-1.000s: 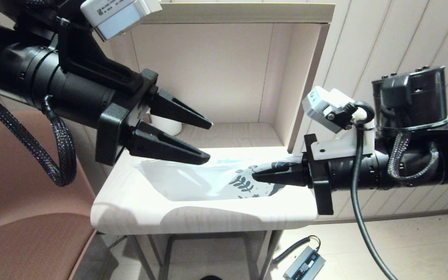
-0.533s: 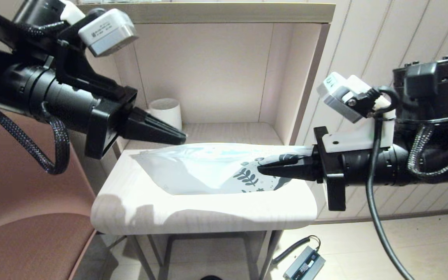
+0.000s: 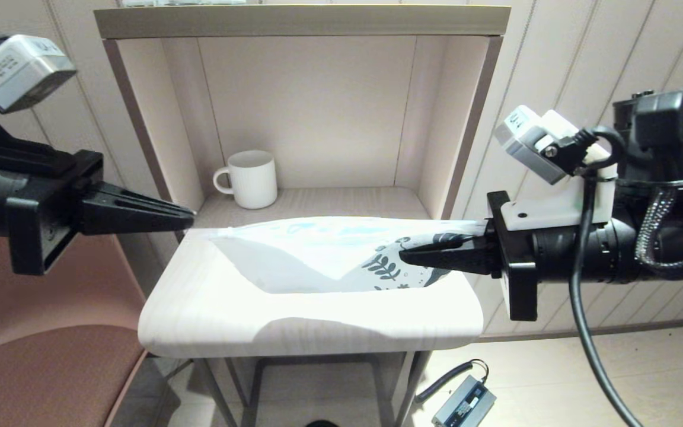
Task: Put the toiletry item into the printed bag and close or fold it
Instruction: Hand it to the other hand
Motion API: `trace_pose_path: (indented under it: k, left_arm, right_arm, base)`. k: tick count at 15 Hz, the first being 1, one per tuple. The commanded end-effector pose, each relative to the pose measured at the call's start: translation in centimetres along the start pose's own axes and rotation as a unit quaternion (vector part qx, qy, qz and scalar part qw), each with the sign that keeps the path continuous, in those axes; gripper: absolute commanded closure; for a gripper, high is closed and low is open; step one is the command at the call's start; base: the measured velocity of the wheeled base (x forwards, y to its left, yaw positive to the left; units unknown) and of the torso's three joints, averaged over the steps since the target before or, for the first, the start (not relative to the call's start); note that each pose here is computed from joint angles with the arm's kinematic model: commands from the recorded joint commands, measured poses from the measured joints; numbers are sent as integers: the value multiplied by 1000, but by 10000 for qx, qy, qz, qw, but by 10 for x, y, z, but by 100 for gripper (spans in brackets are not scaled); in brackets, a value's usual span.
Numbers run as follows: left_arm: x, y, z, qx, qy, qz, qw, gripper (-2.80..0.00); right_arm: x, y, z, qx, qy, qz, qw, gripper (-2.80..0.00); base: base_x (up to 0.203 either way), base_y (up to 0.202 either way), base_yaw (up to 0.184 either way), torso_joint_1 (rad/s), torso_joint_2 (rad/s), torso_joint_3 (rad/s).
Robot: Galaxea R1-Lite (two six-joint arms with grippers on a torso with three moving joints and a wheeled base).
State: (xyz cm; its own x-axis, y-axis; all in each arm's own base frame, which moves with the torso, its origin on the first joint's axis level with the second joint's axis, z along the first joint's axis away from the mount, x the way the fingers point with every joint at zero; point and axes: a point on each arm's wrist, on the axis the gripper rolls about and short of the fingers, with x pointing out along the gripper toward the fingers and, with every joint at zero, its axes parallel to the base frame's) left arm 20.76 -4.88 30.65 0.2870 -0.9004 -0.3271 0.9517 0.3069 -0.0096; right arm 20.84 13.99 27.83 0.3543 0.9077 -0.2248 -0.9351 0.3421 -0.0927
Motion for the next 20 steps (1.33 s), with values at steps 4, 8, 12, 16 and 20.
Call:
trace_pose_path:
  k: [4, 8, 12, 16, 20]
  left_arm:
    - [-21, -12, -17, -53, -145, 284, 9995, -280]
    - [-11, -2, -33, 185, -303, 374, 9987, -280]
    - [5, -3, -27, 444, -434, -12, 9981, -280]
    - [17, -1, -14, 583, -579, -236, 9963, -280]
    - [37, 1, -8, 567, -620, -577, 9948, -280]
  right_arm:
    - [-3, -1, 2, 66, -46, -38, 10000, 0]
    - [-10, 10, 19, 659, -327, 214, 9971, 0]
    - [-8, 9, 23, 677, -357, 256, 9967, 0]
    - [-4, 8, 20, 713, -317, 374, 9963, 0]
    - [3, 6, 17, 742, -262, 434, 9960, 0]
  base:
    - [0, 0, 0, 0, 0, 0]
    - [0, 0, 0, 0, 0, 0]
    - [0, 0, 0, 0, 0, 0]
    - [0, 0, 0, 0, 0, 0]
    - [0, 0, 0, 0, 0, 0]
